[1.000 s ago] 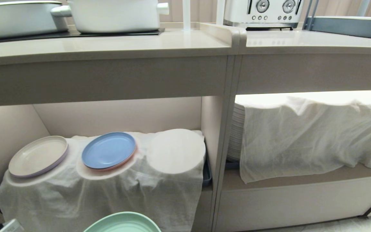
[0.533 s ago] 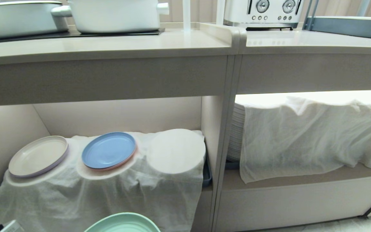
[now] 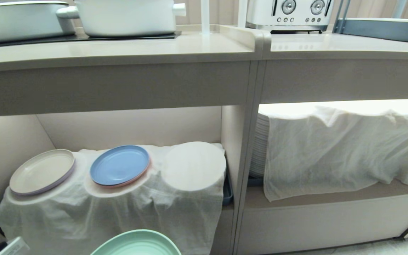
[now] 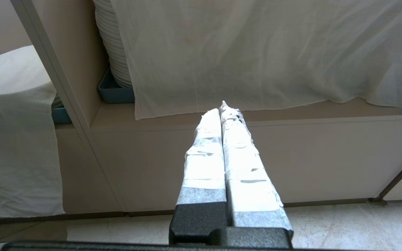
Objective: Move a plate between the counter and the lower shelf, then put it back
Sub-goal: Put the plate in the cupboard
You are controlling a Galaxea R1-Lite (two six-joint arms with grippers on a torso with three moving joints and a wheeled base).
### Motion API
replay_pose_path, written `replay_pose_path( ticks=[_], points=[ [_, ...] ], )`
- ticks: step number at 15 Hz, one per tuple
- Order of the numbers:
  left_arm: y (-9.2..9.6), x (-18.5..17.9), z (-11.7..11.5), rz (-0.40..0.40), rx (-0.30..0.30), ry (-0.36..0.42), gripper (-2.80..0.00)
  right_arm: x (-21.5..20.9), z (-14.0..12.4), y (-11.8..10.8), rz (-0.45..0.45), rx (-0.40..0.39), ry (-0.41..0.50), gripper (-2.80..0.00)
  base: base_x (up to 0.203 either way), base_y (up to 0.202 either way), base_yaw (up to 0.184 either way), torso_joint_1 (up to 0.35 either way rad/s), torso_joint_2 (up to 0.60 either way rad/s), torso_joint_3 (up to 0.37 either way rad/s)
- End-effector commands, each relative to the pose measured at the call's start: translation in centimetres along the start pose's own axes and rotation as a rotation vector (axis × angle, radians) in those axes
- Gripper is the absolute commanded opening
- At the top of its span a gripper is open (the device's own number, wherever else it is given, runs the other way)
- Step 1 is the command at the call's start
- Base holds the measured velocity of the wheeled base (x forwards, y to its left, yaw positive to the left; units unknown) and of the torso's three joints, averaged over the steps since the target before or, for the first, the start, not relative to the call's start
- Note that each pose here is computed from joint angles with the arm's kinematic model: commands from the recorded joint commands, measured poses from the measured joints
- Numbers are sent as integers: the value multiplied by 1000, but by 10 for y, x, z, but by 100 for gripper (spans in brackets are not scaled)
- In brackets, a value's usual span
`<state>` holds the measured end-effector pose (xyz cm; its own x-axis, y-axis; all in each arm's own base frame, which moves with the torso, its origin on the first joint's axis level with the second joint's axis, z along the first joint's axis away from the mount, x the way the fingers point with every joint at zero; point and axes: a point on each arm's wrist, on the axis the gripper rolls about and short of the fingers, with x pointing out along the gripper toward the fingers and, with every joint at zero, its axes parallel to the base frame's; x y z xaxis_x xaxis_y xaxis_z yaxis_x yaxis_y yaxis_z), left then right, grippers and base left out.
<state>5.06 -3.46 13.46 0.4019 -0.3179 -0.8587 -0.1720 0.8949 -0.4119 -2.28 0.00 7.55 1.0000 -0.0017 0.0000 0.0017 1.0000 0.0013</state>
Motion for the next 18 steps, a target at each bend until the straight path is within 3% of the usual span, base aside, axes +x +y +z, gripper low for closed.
replay_pose_path(
  ticks=[1,11,18],
  points=[
    [-5,5,5,10,-6,4,-280,0,0,0,0,0,0,-280,0,0,0,0,0,0],
    [-37,47,44,23,-51,-14,-280,0,0,0,0,0,0,-280,0,0,0,0,0,0],
    [-58,85,104,15,-200,-65,-280,0,0,0,0,0,0,-280,0,0,0,0,0,0]
  ],
)
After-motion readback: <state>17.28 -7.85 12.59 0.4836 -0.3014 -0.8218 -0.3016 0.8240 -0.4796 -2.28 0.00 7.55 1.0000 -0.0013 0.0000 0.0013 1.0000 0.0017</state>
